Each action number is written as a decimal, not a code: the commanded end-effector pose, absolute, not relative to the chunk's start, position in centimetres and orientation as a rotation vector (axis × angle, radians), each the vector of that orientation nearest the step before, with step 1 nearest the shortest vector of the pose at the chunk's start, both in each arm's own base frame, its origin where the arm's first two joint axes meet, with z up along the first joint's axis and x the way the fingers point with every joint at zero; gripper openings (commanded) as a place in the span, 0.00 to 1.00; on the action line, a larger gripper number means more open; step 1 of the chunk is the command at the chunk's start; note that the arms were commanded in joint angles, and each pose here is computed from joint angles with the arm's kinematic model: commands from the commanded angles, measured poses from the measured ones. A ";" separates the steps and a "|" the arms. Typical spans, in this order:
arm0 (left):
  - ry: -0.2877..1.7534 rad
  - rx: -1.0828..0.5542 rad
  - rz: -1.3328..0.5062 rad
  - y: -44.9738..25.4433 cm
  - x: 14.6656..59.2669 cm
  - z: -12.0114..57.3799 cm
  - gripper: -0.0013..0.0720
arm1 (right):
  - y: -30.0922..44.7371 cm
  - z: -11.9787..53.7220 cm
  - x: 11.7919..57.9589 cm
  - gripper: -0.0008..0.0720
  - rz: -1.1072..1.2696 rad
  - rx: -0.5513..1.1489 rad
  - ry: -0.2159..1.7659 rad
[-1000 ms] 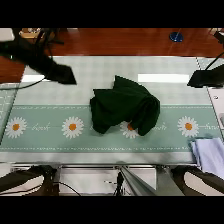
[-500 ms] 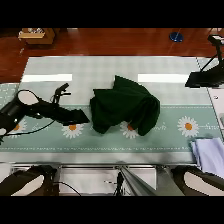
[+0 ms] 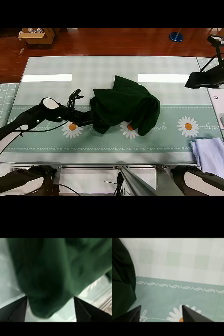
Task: Fold the shirts.
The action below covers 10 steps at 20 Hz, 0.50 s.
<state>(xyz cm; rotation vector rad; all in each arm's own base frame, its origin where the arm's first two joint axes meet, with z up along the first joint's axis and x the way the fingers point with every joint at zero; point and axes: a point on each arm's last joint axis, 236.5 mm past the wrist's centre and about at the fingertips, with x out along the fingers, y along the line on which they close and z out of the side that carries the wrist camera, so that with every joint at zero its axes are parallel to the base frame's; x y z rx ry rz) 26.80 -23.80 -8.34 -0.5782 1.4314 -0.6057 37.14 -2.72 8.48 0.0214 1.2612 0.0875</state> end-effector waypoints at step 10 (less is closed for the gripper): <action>1.395 -0.607 -0.722 -26.5 29.6 -7.0 0.06 | -1.3 -1.3 29.6 0.83 0.267 0.672 1.334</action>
